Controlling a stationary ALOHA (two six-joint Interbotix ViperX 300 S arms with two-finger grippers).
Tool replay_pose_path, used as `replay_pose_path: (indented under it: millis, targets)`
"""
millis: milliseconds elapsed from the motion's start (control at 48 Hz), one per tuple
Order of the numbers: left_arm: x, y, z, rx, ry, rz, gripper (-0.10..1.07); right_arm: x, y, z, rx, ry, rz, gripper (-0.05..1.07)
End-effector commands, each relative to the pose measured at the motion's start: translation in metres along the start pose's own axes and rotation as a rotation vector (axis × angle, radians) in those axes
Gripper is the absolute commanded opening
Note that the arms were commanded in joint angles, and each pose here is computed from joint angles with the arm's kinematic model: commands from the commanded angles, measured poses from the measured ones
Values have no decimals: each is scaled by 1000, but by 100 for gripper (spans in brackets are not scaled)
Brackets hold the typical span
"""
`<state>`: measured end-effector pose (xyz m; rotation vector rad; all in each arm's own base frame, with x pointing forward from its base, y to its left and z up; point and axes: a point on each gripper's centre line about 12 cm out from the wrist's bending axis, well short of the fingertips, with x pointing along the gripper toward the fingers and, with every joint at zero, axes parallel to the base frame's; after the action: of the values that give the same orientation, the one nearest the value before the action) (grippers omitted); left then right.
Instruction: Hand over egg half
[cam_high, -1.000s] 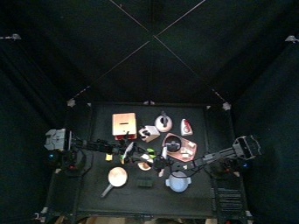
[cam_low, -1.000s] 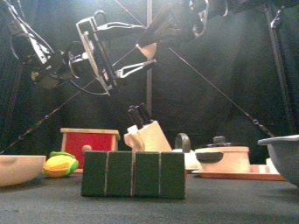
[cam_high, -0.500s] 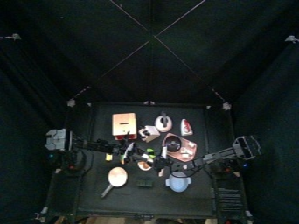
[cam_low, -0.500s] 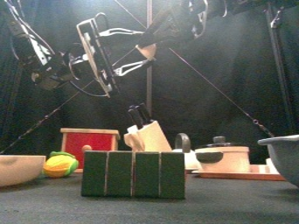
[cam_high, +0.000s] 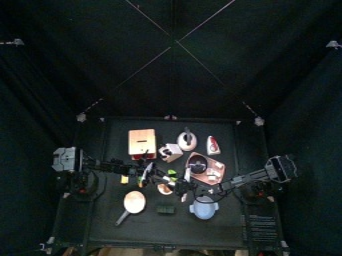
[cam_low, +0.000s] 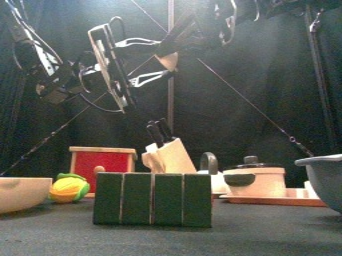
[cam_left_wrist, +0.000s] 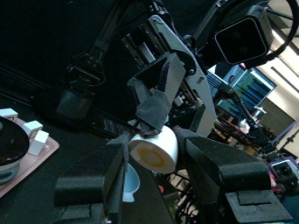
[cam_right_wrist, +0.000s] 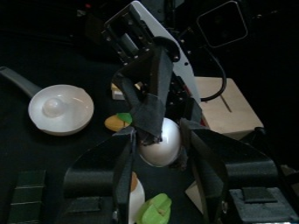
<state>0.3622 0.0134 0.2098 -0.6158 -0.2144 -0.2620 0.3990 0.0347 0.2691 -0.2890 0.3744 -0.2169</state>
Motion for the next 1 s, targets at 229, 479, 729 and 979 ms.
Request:
replay_pose_path:
  millis: [229, 479, 729, 979]
  targets:
    - [6, -5, 10, 11, -36, -24, 69, 1, 0, 7, 51, -1, -4, 89]
    - [6, -5, 10, 13, -36, -24, 69, 0, -1, 7, 59, 2, -7, 98]
    - [6, -5, 10, 14, -37, -26, 69, -2, 0, 8, 56, 2, -21, 98]
    - [6, -4, 9, 17, -32, -22, 69, -8, 2, 11, 44, -13, -43, 98]
